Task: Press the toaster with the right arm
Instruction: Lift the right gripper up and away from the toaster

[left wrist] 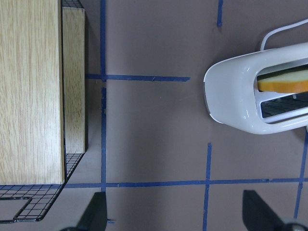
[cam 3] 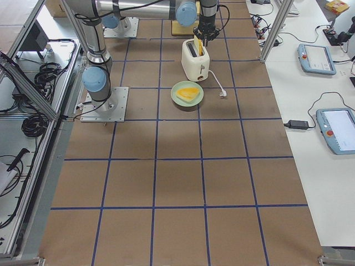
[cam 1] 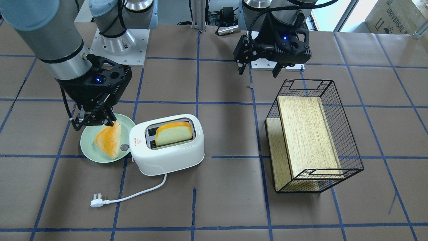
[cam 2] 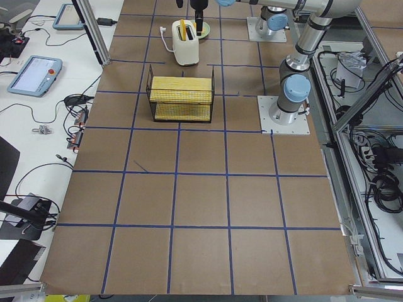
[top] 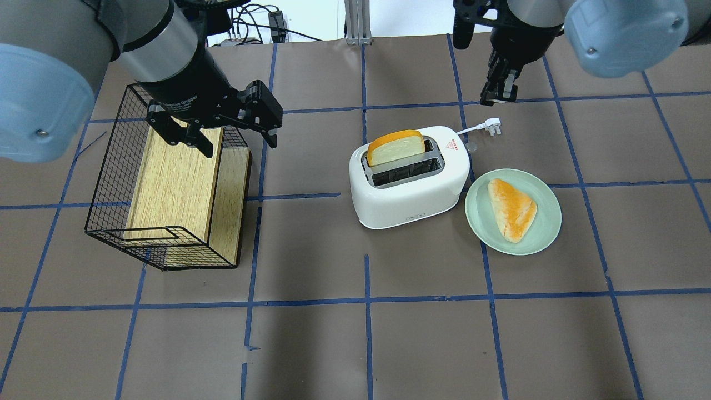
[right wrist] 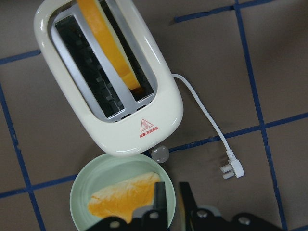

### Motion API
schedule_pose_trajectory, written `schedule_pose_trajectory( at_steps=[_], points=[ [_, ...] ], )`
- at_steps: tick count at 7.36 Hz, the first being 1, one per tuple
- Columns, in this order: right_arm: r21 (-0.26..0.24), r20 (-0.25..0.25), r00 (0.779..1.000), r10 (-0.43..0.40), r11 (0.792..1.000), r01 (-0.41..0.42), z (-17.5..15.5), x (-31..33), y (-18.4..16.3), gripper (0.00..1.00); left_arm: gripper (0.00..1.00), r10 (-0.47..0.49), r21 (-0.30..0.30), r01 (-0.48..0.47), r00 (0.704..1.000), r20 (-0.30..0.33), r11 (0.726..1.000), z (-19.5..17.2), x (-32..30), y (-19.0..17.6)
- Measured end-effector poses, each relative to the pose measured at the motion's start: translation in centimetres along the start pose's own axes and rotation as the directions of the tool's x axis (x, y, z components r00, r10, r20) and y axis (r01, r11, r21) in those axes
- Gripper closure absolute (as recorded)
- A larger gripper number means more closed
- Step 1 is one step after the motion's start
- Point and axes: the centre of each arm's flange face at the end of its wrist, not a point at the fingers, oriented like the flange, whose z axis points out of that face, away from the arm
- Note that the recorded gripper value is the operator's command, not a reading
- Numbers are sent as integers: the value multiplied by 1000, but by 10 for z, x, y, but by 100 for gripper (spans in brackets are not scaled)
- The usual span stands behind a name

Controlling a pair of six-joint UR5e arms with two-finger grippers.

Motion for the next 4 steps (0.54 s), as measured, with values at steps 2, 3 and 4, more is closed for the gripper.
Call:
schedule_pose_trajectory(
  at_steps=[2, 3, 4],
  points=[
    [6, -16, 953, 303, 953, -303, -34, 1, -4, 66, 0, 0, 0, 0, 1000, 0, 1000, 0, 0, 0],
    [-1, -3, 890, 456, 890, -456, -46, 0, -5, 61, 0, 0, 0, 0, 1000, 0, 1000, 0, 0, 0],
    [-11, 6, 792, 611, 792, -610, -54, -2, -6, 49, 0, 0, 0, 0, 1000, 0, 1000, 0, 0, 0]
  ],
)
